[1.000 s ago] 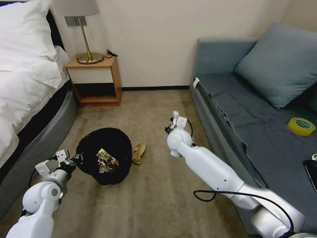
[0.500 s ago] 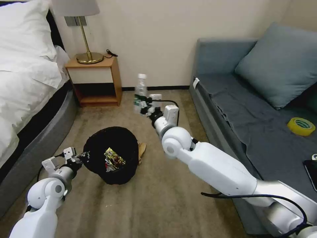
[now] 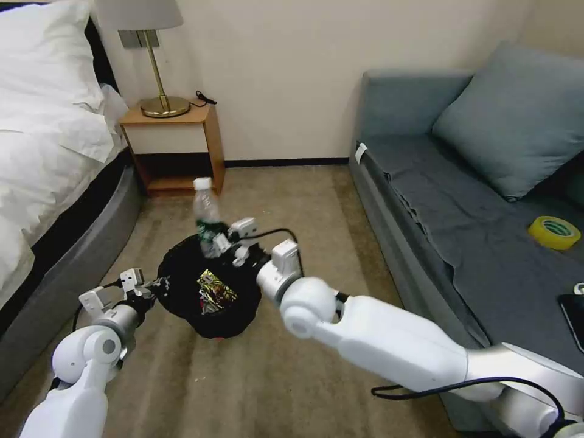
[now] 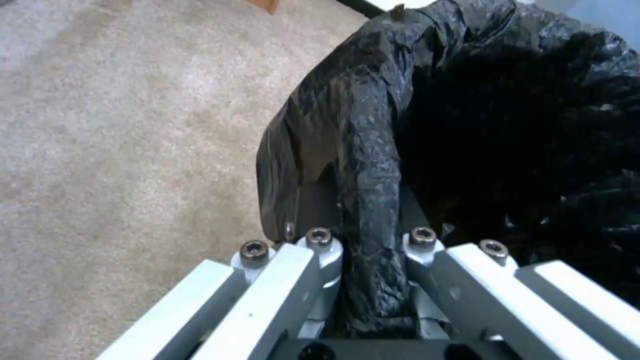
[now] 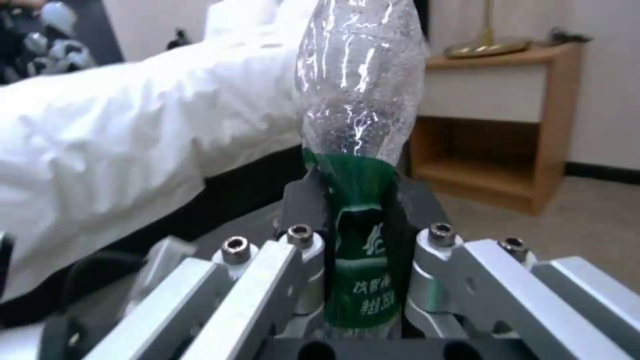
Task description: Pick up the trash bin, then pick up the garbage on the floor and place it into the trash bin.
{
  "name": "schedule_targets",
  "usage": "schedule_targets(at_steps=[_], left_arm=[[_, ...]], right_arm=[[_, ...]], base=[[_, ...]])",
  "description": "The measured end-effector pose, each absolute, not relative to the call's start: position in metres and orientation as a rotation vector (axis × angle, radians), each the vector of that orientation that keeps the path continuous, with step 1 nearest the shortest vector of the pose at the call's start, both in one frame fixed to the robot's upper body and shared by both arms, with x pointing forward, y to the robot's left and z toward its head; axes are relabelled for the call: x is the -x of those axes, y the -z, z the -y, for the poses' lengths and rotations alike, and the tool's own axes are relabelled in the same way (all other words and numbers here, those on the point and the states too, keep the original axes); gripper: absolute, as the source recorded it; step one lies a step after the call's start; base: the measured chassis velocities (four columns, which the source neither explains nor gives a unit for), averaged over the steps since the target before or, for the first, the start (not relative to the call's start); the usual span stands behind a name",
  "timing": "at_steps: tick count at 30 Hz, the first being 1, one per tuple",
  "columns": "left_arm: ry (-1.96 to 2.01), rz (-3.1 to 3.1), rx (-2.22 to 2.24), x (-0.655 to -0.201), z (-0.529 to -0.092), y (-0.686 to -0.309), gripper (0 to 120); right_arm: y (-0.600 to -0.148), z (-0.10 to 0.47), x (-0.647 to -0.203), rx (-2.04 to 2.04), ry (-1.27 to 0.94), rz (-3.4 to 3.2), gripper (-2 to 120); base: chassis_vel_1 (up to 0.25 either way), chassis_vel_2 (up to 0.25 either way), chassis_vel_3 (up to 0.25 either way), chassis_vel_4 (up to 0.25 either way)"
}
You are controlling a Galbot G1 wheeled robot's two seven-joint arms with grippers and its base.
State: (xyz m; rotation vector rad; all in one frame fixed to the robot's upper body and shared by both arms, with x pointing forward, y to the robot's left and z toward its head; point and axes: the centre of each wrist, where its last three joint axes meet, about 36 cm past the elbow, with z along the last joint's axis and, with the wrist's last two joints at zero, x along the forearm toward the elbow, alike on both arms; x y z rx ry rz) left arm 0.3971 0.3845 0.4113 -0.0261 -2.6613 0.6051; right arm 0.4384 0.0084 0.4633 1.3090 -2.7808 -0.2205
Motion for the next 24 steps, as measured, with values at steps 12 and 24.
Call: schedule_targets(at_steps=[12, 24], left_arm=[[-0.628, 2.669, 0.016, -0.394, -0.386, -0.415, 4], [-0.637, 2.676, 0.004, -0.39, -0.387, -0.419, 4]], right_arm=[[-0.439, -0.013, -0.435, -1.34, 0.116, 2.776, 25], [-0.43, -0.002, -0.43, -1.319, 0.068, 2.773, 70]], base=[[0.0, 0.0, 0.0, 0.0], [0.0, 0.0, 0.0, 0.0]])
